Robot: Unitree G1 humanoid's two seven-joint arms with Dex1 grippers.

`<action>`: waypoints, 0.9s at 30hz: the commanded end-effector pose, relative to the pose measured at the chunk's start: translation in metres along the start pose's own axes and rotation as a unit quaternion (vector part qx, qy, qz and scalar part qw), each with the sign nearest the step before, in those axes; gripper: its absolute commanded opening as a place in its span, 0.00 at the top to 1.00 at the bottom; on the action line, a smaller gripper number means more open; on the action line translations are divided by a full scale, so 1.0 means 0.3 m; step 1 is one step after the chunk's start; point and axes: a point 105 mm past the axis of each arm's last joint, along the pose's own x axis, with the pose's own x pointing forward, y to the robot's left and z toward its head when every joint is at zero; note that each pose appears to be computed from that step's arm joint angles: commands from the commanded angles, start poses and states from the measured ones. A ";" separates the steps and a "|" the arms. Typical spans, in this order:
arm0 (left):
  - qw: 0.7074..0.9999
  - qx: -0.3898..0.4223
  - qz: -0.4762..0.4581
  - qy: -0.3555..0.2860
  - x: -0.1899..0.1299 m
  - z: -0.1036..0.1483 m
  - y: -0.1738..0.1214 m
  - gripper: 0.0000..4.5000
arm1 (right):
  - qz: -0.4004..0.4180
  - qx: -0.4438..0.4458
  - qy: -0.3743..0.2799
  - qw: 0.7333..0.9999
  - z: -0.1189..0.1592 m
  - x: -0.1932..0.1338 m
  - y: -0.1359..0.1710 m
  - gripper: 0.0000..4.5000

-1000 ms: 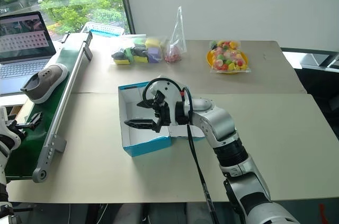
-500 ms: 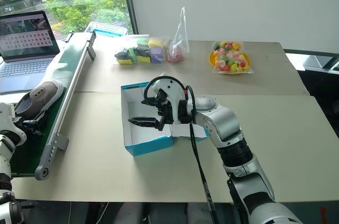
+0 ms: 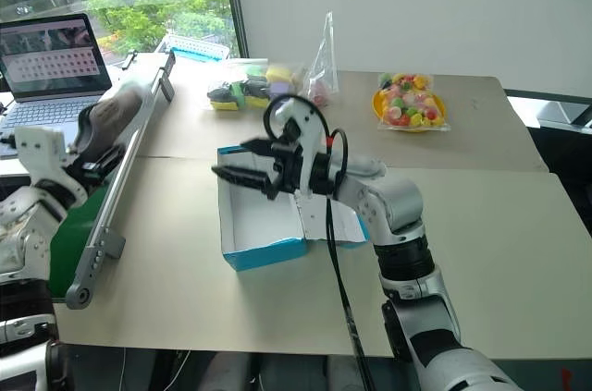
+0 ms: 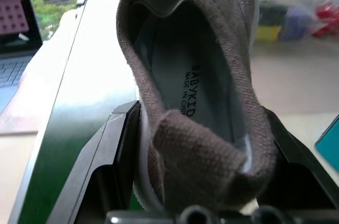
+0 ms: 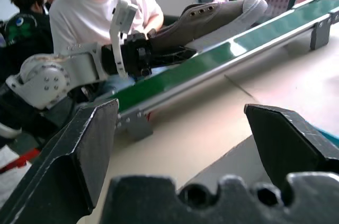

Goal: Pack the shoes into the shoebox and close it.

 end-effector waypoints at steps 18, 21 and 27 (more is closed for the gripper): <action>0.976 -0.137 -0.136 -0.102 0.093 0.195 -0.640 0.46 | -0.151 0.130 -0.194 0.960 0.241 -0.041 -0.152 0.00; 0.975 -0.139 -0.139 -0.106 0.085 0.206 -0.658 0.46 | -0.158 0.133 -0.197 0.958 0.240 -0.046 -0.160 0.00; 0.971 -0.145 -0.149 -0.115 0.071 0.245 -0.680 0.46 | -0.169 0.139 -0.194 0.956 0.222 -0.047 -0.180 0.00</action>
